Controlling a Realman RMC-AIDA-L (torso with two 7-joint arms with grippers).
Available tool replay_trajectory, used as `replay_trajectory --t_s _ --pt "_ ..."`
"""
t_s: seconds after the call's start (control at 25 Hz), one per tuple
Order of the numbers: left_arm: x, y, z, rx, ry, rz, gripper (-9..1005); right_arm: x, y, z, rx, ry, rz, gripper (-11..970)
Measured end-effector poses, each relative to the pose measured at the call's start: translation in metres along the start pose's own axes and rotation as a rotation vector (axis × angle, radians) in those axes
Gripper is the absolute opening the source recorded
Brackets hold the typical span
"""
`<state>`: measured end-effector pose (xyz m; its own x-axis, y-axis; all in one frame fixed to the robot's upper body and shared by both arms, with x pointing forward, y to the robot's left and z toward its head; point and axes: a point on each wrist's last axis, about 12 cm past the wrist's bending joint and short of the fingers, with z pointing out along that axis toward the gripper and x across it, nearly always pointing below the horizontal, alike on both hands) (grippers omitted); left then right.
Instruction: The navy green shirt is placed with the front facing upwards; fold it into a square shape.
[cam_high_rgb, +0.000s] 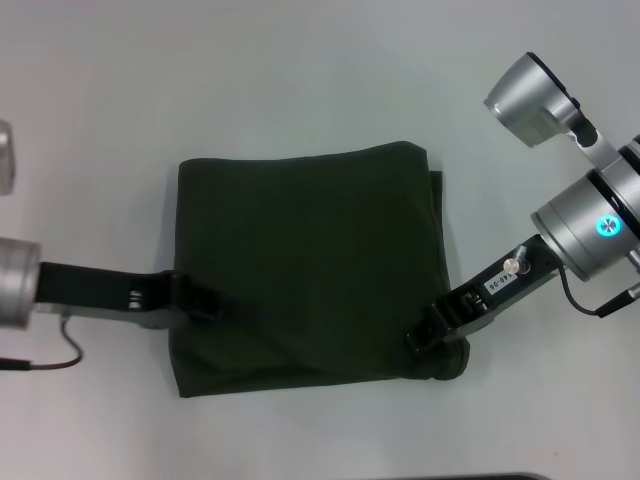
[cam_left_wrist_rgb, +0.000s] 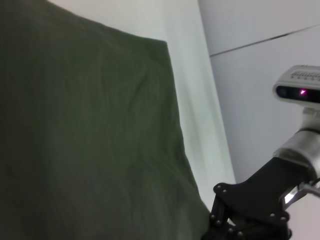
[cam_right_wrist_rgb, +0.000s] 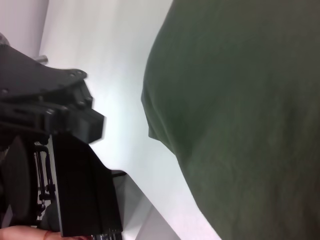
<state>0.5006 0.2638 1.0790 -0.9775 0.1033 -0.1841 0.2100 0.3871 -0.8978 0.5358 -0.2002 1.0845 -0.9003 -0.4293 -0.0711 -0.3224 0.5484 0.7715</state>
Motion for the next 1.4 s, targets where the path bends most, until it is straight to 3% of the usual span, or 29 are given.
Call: replay_trajectory --t_s 0.16,0.36,1.16,1.4 --pt "-0.007 -0.002 0.022 -0.016 0.021 0.002 0 0.000 -0.001 0.000 0.007 -0.002 0.002 0" --pt "-0.012 0.004 0.043 -0.140 0.064 -0.015 0 0.001 -0.007 -0.001 0.056 0.005 0.022 0" --pt "-0.015 0.011 0.029 -0.226 0.066 -0.031 1 0.000 -0.013 -0.011 0.128 0.008 0.040 0" --pt "-0.017 0.003 0.020 -0.185 0.064 -0.010 0 0.000 -0.006 -0.027 0.097 -0.015 0.013 0"
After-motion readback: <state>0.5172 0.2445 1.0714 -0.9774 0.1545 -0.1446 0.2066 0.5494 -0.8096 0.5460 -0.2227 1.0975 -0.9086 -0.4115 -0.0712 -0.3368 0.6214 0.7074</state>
